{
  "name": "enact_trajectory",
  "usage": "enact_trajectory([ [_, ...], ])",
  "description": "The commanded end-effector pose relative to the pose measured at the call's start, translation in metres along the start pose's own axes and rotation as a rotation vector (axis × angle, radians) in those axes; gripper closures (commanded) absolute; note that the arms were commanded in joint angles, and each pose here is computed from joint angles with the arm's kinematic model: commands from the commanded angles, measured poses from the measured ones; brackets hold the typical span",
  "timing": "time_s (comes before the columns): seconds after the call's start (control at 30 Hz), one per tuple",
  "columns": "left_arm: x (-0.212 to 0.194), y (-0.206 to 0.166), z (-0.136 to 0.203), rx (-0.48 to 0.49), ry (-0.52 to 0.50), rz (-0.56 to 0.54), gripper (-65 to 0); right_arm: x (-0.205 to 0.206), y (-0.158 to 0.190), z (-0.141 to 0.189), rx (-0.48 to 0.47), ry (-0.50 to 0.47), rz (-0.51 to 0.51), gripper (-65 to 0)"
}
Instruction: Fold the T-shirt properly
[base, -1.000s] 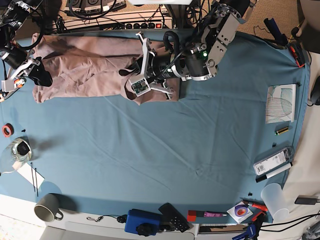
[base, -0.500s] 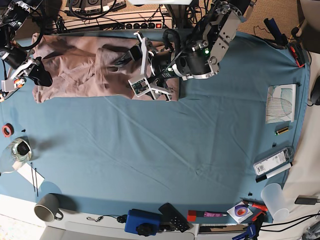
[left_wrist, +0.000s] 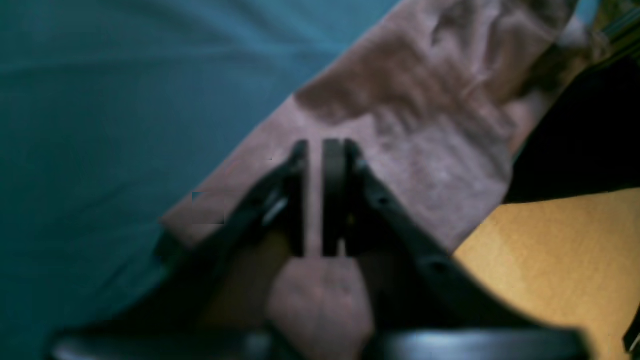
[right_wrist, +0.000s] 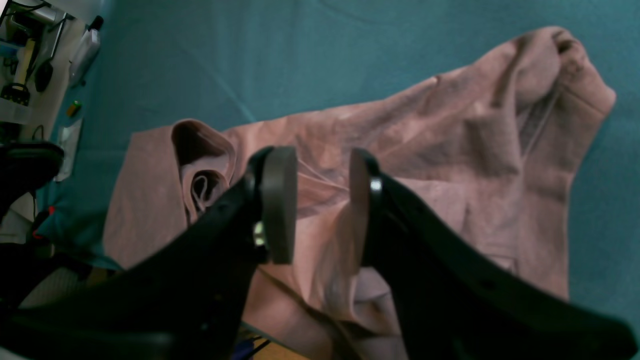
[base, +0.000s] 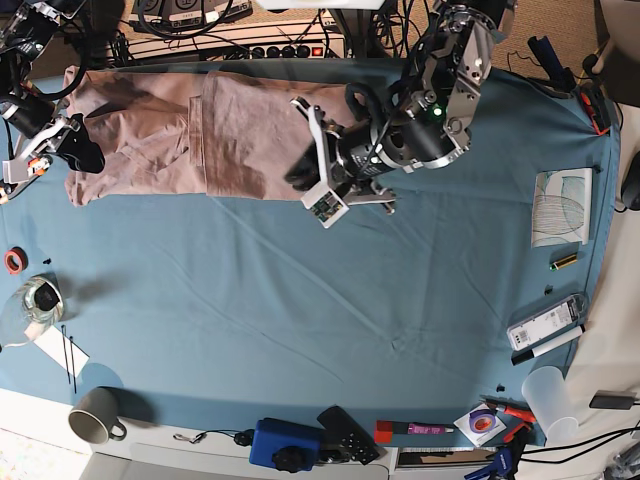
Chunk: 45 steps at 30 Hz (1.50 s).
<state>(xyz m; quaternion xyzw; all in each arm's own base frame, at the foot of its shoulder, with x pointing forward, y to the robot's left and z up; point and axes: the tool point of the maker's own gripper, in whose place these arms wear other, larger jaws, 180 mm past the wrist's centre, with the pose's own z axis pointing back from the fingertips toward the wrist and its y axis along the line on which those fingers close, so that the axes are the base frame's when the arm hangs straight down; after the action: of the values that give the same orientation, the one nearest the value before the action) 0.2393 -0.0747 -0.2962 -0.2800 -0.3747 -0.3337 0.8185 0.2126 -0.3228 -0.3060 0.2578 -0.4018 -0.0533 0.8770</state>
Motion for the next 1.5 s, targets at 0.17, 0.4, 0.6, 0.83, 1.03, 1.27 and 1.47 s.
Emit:
enact_trajectory([
  [0.17,-0.012,0.013,0.011,0.03,0.025,0.032,0.0,0.035,-0.006,0.017,-0.038,-0.099,0.047,-17.0],
  [0.4,-0.042,0.01,0.023,0.022,0.066,0.123,0.0,0.051,-0.021,0.033,-0.116,-0.146,0.063,-23.2],
  [0.6,-0.054,-0.01,0.024,-0.058,0.076,0.11,0.0,0.032,-0.027,0.039,-0.143,-0.061,0.063,-29.1],
  [0.83,-0.064,-0.02,0.025,-0.076,0.088,0.14,0.0,0.019,-0.039,0.042,-0.207,-0.004,0.062,-29.1],
  [1.03,-0.066,-0.023,0.026,-0.086,0.089,0.151,0.0,0.023,-0.073,0.047,-0.371,-0.021,0.077,-29.0],
  [1.27,-0.065,-0.023,0.026,-0.086,0.087,0.151,0.0,-0.005,-0.089,0.03,-0.263,0.01,-0.138,-29.0],
  [1.47,-0.064,-0.023,0.025,-0.085,0.081,0.151,0.0,0.007,-0.087,0.022,-0.082,-0.085,-0.297,-29.0],
])
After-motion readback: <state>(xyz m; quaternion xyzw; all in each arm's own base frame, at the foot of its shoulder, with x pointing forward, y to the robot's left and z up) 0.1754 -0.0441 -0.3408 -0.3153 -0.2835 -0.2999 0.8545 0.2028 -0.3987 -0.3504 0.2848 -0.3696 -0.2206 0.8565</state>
